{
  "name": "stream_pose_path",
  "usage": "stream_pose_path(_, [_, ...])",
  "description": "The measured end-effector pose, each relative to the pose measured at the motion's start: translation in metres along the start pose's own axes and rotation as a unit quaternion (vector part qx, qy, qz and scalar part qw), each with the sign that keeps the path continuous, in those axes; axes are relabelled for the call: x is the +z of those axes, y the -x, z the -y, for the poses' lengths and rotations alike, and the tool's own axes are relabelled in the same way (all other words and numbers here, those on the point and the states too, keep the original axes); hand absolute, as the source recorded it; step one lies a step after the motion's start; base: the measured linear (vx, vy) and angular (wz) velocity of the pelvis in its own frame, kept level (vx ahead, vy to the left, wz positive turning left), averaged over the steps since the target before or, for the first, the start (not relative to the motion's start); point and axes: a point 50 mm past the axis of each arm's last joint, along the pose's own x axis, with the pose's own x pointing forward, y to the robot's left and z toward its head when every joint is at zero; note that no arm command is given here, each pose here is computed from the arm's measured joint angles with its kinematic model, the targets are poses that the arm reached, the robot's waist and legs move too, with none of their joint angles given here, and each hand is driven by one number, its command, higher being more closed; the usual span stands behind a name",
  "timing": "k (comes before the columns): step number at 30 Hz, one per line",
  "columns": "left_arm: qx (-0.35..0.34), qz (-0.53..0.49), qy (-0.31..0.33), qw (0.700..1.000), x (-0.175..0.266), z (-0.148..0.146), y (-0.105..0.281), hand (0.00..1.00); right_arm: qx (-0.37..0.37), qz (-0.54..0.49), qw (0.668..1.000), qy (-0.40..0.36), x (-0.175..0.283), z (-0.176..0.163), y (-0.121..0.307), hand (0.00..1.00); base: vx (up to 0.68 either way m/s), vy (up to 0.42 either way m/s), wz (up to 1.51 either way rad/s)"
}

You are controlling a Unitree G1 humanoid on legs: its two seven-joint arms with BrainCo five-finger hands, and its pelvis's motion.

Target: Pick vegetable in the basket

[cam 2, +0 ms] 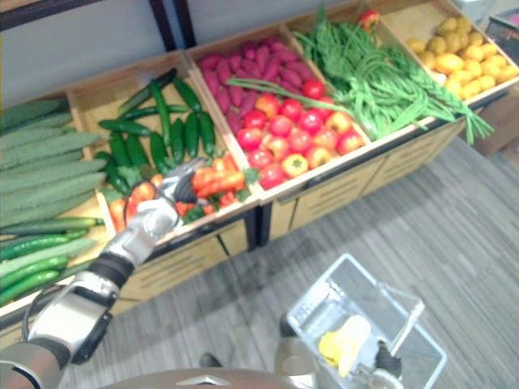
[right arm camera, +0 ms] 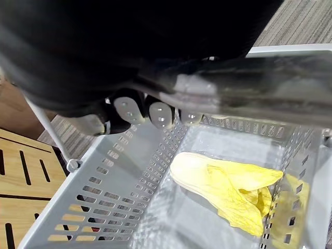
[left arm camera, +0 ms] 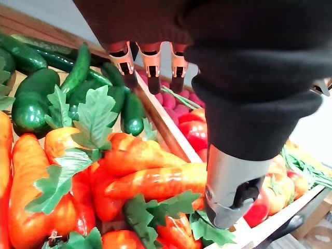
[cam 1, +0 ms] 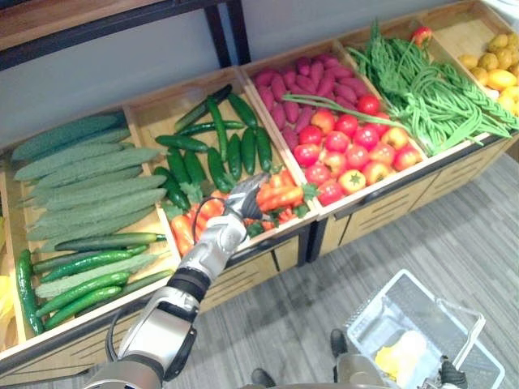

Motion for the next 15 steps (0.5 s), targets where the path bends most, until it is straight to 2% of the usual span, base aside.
stream_pose_path(15, [0.011, -0.045, 0.036, 0.998, -0.009, 0.0, -0.004, 0.0, 0.001, 0.012, 1.0, -0.003, 0.007, -0.002, -0.001, 1.0, -0.01, -0.013, -0.04])
